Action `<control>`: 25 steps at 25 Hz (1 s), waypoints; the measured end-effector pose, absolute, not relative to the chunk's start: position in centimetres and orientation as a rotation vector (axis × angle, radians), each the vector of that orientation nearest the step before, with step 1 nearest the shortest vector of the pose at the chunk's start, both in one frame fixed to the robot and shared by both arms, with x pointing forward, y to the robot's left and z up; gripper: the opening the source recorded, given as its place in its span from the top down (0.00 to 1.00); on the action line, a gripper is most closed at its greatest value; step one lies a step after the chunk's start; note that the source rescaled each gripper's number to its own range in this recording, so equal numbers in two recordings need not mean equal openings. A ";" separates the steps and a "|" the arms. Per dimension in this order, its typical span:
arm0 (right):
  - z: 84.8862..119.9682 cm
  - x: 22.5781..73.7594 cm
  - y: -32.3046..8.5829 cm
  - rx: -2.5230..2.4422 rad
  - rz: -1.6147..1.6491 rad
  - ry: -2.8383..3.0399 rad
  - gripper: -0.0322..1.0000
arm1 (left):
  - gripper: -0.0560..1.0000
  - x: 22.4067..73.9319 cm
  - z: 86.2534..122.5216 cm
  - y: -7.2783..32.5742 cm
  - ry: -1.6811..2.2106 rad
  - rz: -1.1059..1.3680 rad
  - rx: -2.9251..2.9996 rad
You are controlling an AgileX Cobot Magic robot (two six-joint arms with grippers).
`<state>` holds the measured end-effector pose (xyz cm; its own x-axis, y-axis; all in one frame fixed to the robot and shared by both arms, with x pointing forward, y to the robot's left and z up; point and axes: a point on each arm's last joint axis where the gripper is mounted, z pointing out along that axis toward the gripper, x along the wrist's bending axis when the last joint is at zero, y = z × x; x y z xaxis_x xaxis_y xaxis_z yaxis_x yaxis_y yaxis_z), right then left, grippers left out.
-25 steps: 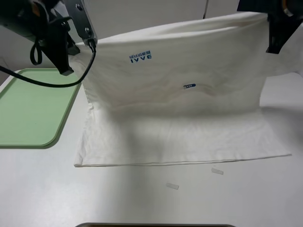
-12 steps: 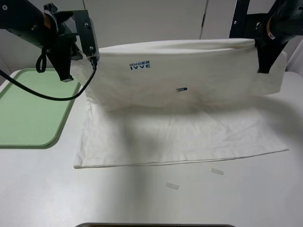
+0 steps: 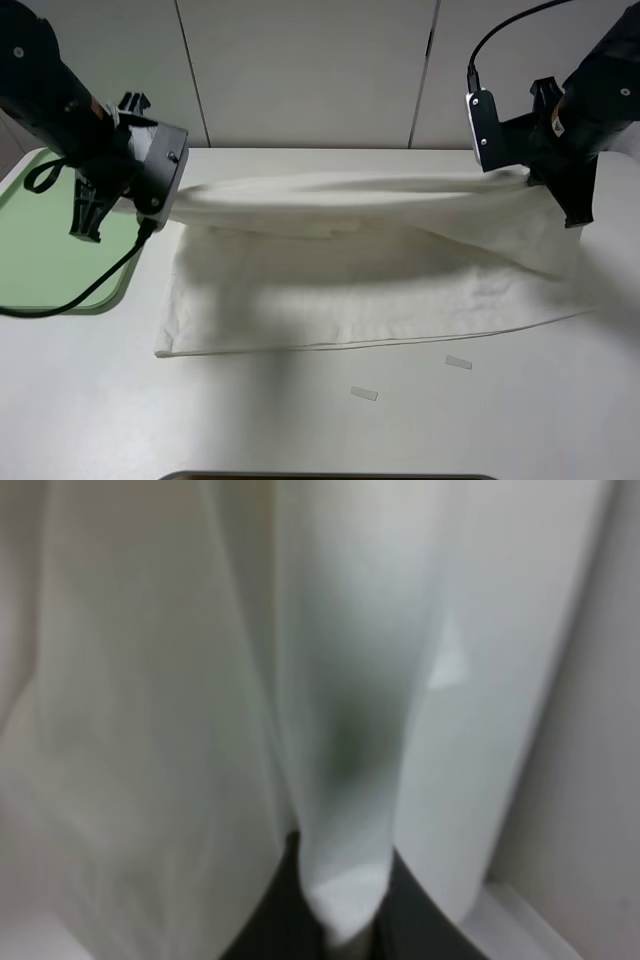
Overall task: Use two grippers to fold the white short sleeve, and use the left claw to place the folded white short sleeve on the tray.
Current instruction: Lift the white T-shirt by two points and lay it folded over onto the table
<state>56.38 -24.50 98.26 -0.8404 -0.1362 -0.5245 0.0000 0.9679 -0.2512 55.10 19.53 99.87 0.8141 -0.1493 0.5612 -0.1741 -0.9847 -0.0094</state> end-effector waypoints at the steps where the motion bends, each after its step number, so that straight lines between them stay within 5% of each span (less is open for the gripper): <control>1: 97.9 56.1 -24.6 -0.106 -0.334 2.565 0.97 | 0.95 54.7 99.3 19.6 -0.321 0.859 2.973; 13: 95.4 54.6 -28.1 -0.081 -0.392 2.664 0.97 | 0.95 51.9 96.7 19.4 -0.462 0.519 2.961; 25: 96.5 55.9 -27.4 -0.215 -0.429 2.474 0.97 | 0.95 52.1 96.8 19.3 -0.471 0.570 2.946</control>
<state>55.86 -27.36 96.47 -0.7995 -0.2511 -0.5456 -0.0528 0.9343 -0.3526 52.13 19.31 96.77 0.8817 -0.2808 0.3792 -0.3198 -0.9465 0.0426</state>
